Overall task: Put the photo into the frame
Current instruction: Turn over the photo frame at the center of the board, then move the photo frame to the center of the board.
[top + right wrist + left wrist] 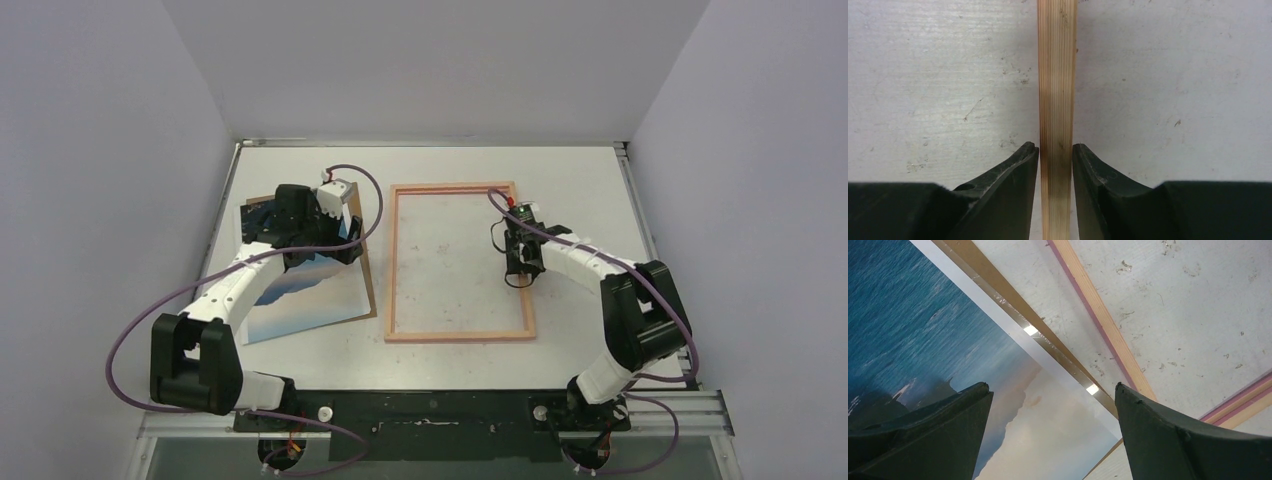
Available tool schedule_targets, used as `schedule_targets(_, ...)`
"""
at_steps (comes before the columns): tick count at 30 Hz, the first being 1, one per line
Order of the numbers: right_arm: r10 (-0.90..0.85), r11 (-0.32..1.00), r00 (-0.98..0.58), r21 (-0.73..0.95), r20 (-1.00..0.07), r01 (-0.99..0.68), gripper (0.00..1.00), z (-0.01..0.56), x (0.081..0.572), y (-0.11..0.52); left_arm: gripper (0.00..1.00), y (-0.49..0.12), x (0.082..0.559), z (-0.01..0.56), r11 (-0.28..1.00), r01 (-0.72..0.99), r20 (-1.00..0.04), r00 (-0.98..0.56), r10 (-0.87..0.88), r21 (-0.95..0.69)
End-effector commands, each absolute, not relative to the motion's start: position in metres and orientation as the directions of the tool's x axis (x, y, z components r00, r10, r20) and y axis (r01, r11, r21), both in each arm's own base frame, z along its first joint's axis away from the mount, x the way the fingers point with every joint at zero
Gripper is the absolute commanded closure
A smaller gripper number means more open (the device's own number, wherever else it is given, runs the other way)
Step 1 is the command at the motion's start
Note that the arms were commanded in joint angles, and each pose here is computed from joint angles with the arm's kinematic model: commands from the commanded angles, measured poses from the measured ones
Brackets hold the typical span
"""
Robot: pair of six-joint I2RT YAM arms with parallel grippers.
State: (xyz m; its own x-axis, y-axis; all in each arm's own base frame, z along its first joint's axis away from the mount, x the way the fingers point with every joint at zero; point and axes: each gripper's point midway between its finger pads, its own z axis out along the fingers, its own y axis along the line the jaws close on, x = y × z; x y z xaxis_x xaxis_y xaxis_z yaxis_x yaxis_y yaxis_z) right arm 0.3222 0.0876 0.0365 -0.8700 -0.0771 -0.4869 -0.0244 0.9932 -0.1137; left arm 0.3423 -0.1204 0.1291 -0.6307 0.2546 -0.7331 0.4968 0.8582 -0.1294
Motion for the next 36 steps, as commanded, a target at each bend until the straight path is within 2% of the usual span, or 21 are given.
schedule_targets(1, -0.081, 0.99, -0.828, -0.142, -0.554, -0.001, 0.64, 0.053, 0.346, 0.084, 0.07, -0.126, 0.349, 0.143, 0.854, 0.5, -0.765, -0.604, 0.224, -0.144)
schedule_targets(8, -0.076, 0.988, -0.829, -0.155, -0.555, 0.013, 0.48, 0.057, 0.353, 0.082, 0.07, -0.122, 0.349, 0.155, 0.858, 0.469, -0.756, -0.634, 0.162, -0.209)
schedule_targets(13, -0.01, 0.998, -0.756, -0.048, -0.654, 0.029, 0.33, 0.106, 0.369, 0.105, 0.06, -0.091, 0.353, 0.164, 0.886, 0.379, -0.72, -0.69, 0.078, -0.267)
schedule_targets(19, -0.045, 0.968, -0.657, 0.13, -0.752, -0.215, 0.23, 0.171, 0.372, 0.238, 0.05, -0.007, 0.358, 0.16, 0.954, 0.224, -0.654, -0.755, 0.041, -0.198)
schedule_targets(24, -0.081, 0.885, -0.638, 0.239, -0.766, -0.4, 0.2, 0.179, 0.361, 0.353, 0.06, 0.069, 0.35, 0.153, 0.987, 0.102, -0.595, -0.804, 0.009, -0.123)
schedule_targets(30, -0.129, 0.799, -0.666, 0.321, -0.735, -0.509, 0.18, 0.146, 0.353, 0.453, 0.09, 0.135, 0.339, 0.138, 0.999, 0.006, -0.55, -0.835, -0.019, -0.044)
schedule_targets(36, -0.147, 0.787, -0.714, 0.356, -0.684, -0.503, 0.18, 0.097, 0.354, 0.486, 0.1, 0.163, 0.333, 0.117, 1.0, -0.001, -0.518, -0.855, 0.013, 0.027)
